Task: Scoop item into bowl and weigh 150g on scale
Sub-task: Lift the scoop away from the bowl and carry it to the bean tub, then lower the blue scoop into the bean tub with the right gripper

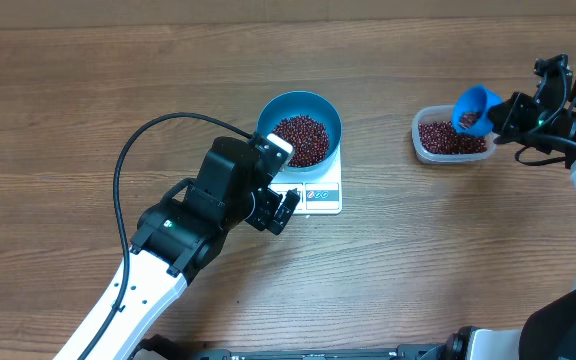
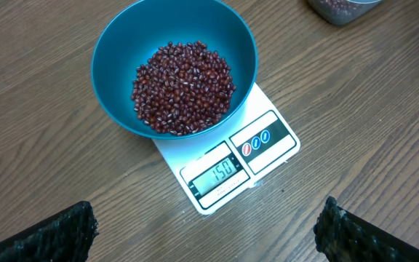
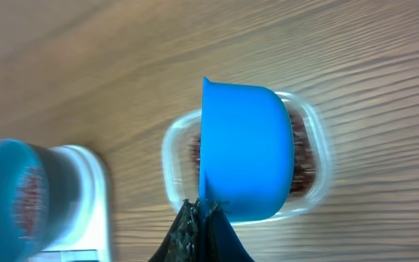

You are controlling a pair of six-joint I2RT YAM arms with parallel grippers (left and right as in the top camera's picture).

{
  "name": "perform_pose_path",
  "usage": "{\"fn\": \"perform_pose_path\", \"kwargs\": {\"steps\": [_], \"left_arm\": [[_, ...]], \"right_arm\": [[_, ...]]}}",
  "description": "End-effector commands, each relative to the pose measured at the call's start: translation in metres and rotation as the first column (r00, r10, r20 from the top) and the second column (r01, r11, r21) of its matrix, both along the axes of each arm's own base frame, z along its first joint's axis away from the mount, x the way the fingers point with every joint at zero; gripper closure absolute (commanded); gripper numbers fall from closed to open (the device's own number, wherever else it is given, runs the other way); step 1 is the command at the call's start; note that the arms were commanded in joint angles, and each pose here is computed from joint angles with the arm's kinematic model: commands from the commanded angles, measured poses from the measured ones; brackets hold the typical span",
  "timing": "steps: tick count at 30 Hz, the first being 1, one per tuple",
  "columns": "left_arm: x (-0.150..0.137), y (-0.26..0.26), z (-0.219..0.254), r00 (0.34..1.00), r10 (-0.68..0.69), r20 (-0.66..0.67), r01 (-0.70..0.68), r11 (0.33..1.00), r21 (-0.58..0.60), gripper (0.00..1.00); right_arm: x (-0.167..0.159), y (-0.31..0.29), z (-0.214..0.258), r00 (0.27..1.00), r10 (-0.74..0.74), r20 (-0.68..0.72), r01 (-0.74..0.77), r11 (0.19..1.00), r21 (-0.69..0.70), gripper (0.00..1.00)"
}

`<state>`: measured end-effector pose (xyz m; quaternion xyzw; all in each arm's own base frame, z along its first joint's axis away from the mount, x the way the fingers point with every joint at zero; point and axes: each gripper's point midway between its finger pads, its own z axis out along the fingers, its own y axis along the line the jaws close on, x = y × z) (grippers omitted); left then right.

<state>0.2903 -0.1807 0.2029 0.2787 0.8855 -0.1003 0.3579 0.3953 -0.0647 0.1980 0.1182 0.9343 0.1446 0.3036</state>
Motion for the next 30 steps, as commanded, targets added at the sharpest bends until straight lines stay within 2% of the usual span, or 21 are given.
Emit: {"fn": "perform_pose_path", "kwargs": {"steps": [1,12,25,30], "left_arm": [[0.000,0.001,0.006,1.000,-0.004,0.018,0.004,1.000,-0.004,0.00],[0.000,0.001,0.006,1.000,-0.004,0.018,0.004,1.000,-0.004,0.01],[0.000,0.001,0.006,1.000,-0.004,0.018,0.004,1.000,-0.004,0.01],[0.000,0.001,0.006,1.000,-0.004,0.018,0.004,1.000,-0.004,0.00]], "right_arm": [[-0.002,-0.017,0.014,0.997,0.069,0.035,-0.061,0.979,-0.194,0.96],[-0.001,-0.013,0.013,0.980,0.196,0.025,-0.180,0.936,-0.301,0.96],[0.004,0.015,0.009,0.977,0.192,-0.092,-0.210,0.804,-0.557,0.96],[0.004,0.015,0.011,0.983,0.151,-0.104,-0.183,0.767,-0.614,0.96]]}}
